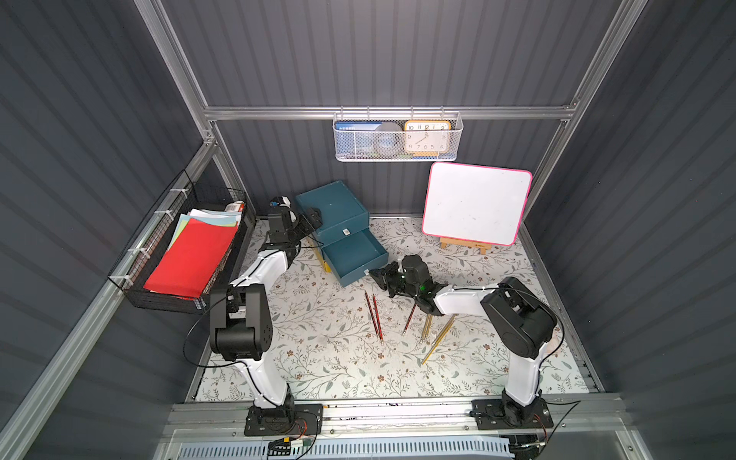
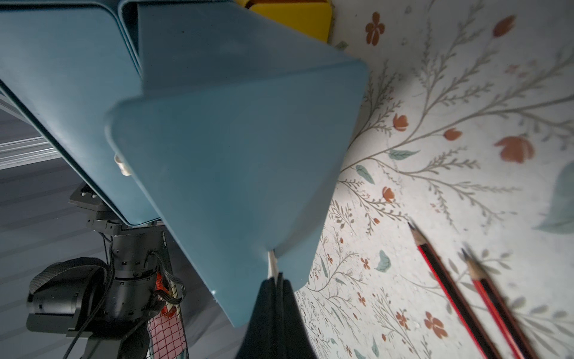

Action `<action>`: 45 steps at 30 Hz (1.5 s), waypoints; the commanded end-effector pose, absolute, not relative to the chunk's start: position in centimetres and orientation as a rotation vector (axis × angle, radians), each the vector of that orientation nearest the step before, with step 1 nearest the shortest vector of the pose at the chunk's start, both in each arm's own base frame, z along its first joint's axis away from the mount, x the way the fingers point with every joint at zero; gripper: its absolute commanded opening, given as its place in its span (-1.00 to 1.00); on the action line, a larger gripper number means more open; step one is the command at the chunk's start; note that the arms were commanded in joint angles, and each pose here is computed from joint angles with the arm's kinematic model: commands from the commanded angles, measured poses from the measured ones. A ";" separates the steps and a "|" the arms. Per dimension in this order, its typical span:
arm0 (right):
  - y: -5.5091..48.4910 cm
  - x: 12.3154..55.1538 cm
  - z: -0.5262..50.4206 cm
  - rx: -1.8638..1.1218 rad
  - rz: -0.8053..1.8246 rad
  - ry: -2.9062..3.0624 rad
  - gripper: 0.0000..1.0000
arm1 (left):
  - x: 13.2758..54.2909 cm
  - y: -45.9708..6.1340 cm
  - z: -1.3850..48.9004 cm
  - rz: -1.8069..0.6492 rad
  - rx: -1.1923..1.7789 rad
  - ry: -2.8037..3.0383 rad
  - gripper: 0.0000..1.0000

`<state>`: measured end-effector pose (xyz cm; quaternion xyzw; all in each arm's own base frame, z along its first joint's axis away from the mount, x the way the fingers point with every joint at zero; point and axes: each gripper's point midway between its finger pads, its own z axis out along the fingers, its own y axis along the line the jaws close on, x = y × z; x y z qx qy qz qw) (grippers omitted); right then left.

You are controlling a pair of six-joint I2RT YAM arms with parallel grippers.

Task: Please place the pencils in the drawer according to their color
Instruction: Open the drawer in the storage box, then pick up the pencil from the center of the board.

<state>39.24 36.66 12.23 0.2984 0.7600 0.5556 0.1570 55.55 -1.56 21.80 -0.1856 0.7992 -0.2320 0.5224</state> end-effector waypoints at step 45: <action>33.8 29.0 11.5 -0.165 0.628 2.699 -0.10 | 54.5 -1.8 19.0 -0.549 -0.467 2.002 1.00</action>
